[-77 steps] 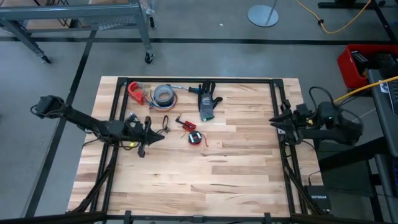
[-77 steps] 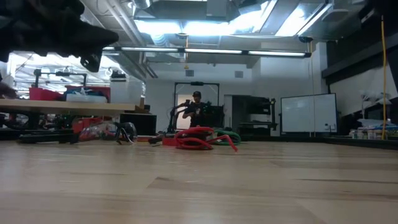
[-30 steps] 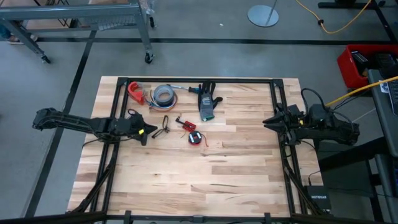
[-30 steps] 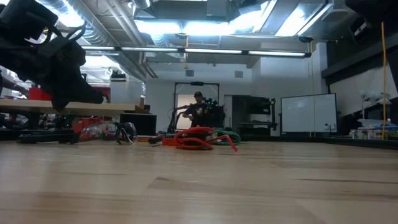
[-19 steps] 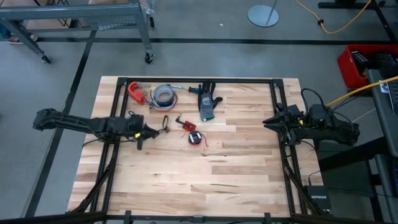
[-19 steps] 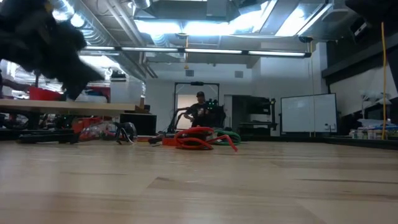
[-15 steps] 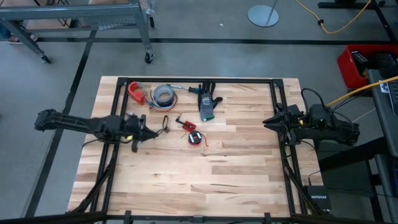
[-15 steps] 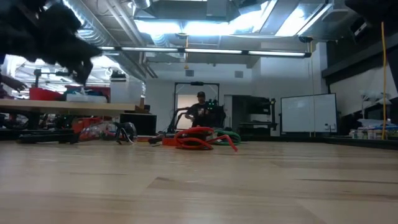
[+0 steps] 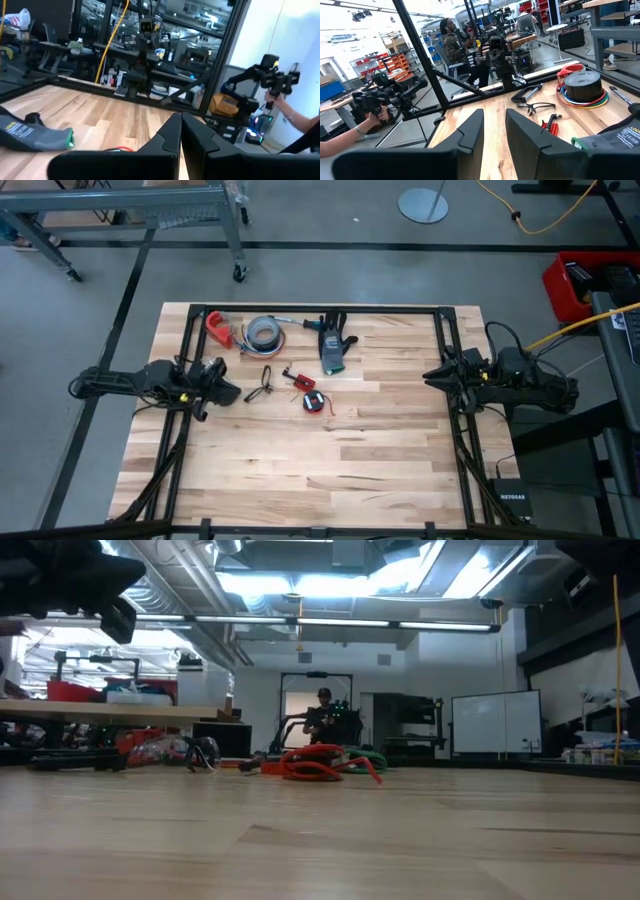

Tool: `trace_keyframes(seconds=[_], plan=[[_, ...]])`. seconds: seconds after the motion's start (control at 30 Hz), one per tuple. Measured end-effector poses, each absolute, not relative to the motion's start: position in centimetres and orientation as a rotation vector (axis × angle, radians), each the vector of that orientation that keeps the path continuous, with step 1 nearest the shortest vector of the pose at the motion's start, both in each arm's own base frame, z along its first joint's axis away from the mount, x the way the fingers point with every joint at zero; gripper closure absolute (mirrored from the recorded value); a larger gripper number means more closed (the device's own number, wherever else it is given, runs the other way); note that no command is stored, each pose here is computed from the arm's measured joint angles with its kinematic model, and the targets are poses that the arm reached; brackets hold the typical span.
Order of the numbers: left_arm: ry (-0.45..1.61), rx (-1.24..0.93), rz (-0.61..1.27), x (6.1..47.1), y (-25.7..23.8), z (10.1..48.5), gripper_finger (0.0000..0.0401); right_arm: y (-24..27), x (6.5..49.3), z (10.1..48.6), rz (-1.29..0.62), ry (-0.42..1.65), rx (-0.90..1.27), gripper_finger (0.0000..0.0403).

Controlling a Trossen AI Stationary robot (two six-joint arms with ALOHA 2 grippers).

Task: Coil cords
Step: Return to Home Position

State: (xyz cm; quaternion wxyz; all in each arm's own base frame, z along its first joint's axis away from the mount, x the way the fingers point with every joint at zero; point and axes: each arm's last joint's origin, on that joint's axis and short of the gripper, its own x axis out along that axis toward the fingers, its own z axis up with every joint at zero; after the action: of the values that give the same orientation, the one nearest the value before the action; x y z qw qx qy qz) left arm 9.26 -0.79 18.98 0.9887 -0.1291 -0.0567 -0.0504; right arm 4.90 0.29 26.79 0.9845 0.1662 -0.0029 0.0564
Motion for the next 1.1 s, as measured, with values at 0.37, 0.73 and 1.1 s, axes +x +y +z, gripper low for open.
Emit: trace_keyframes(seconds=[0.37,0.73,1.1], plan=[[-0.071,-0.296,-0.144,9.3,-0.9,18.6,0.0397,0.4,4.9,26.7,0.139,0.006,0.334,0.032],[-0.023,-0.283,-0.266,9.3,-1.3,18.3,0.0397,0.8,4.0,28.7,0.317,-0.088,0.31,0.032],[-0.048,-0.312,-0.165,9.3,-1.0,18.4,0.0397,0.9,1.2,31.4,0.341,-0.081,0.267,0.032]])
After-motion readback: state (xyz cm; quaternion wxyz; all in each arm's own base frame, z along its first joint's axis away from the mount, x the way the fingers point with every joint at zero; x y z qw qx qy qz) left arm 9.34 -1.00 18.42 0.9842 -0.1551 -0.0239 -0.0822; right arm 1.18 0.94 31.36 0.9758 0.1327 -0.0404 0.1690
